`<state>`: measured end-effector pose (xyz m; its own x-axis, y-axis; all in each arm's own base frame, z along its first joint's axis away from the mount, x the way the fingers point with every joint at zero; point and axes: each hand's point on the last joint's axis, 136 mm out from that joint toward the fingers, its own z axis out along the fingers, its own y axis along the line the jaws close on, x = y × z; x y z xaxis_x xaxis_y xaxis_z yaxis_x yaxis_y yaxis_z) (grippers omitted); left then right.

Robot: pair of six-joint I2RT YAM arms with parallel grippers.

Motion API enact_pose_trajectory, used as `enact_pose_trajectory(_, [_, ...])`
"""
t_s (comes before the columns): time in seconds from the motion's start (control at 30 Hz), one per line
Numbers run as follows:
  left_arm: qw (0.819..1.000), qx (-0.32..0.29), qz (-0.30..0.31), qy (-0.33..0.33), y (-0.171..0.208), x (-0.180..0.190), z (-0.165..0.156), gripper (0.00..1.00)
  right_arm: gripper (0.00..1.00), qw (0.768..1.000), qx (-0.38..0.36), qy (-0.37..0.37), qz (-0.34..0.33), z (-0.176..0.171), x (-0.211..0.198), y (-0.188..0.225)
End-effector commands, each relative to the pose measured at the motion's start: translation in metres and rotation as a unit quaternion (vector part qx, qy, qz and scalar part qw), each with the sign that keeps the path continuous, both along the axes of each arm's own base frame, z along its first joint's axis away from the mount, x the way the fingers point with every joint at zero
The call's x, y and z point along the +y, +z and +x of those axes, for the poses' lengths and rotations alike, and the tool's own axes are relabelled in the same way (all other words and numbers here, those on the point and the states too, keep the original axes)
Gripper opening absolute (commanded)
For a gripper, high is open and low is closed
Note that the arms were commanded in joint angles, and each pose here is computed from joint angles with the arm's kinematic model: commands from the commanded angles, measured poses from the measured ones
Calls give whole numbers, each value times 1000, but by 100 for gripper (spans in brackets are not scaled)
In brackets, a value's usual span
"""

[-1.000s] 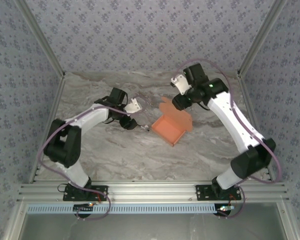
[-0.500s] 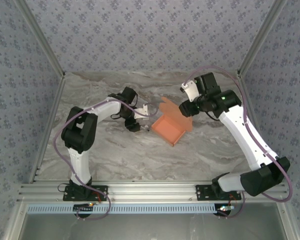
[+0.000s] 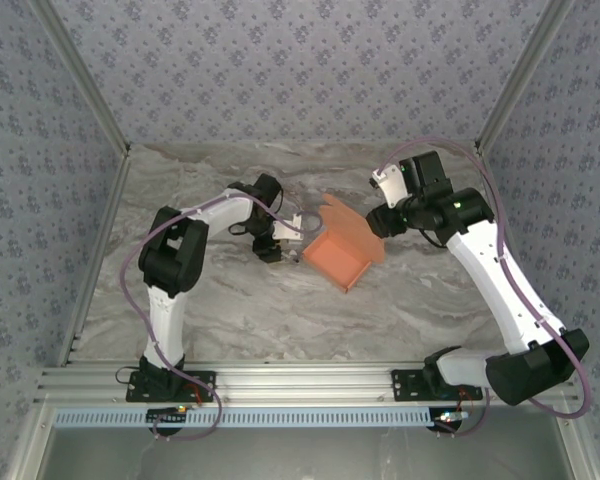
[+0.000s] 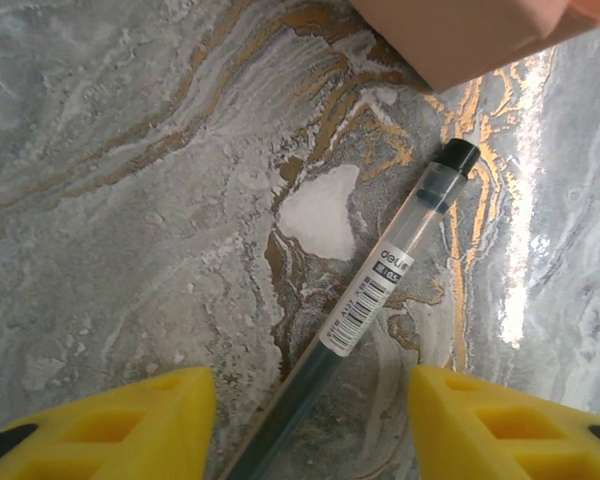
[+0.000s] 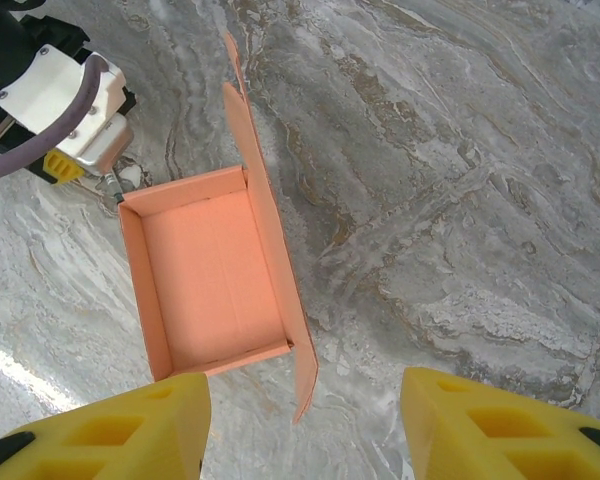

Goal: Fold the paper box

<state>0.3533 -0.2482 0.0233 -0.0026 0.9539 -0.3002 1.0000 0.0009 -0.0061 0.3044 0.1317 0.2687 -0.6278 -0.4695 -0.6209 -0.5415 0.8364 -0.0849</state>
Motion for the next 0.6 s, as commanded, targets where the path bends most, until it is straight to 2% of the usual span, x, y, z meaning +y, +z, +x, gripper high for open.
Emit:
enact_pose_trajectory(0.0, [999,20,21,-19,-11,2,-8,47,54,1000,-3,-12,2,-4,-5,2])
enact_pose_trajectory(0.23, [999,29,37,-11,-18,10,-18,30,54,1000,-2,-17,1,-3,-8,0])
enact_pose_trajectory(0.33, [998,30,62,-2,-23,22,-23,23,54,1000,-2,-18,2,-4,-8,0])
enact_pose_trajectory(0.57, [995,16,90,44,-18,37,-21,13,54,1000,-1,-21,7,-4,-7,1])
